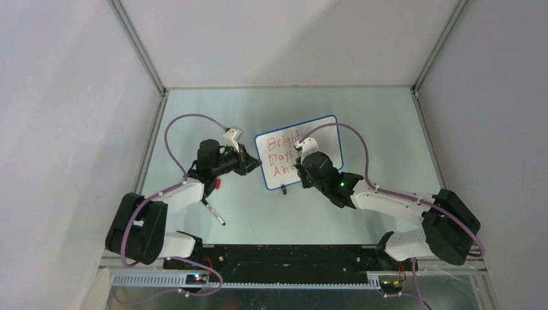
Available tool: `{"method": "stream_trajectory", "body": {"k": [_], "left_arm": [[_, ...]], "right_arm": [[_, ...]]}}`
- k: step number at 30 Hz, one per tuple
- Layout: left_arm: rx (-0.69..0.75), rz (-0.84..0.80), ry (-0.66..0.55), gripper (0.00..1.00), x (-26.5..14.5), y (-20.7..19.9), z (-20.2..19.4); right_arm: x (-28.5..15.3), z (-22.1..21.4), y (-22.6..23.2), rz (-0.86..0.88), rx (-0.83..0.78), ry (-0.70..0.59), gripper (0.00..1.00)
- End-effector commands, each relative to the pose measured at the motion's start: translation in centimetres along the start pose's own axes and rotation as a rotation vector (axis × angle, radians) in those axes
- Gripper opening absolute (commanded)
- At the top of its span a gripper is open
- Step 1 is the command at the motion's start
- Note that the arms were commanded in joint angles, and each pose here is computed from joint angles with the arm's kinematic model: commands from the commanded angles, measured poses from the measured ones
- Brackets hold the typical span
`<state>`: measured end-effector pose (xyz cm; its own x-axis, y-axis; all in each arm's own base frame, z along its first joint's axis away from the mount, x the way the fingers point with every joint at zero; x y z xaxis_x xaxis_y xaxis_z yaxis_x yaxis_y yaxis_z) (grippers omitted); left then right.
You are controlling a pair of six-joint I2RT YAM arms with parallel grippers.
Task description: Write a sentence on the whiteboard
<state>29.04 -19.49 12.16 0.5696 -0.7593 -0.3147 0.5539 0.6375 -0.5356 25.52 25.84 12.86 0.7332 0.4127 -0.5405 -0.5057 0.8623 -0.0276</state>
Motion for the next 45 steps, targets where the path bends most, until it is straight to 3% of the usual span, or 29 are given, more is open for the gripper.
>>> {"method": "stream_trajectory", "body": {"k": [1, 25, 45], "left_arm": [[0.083, -0.045, -0.056, 0.11, 0.1, -1.5, 2.5], [0.082, -0.043, -0.052, 0.11, 0.2, -1.5, 2.5], [0.084, -0.041, -0.055, 0.12, 0.1, -1.5, 2.5]], "right_arm": [[0.2, 1.8, 0.4, 0.018, 0.012, -0.037, 0.0], [0.2, -0.4, 0.6, 0.01, -0.013, 0.045, 0.0], [-0.2, 0.1, -1.1, -0.051, 0.007, 0.027, 0.0]]}}
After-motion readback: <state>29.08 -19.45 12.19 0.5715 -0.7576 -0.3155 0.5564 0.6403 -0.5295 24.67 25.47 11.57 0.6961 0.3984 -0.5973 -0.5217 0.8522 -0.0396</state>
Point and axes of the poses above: each gripper's point midway between its finger pads, its own x axis out along the fingers, its own y axis along the line the jaws close on, z = x × y, the point moved 2 cm from there along -x, back along the fingers, and after that the axes turned 4 degrees about -x, right-handed, at the moved point
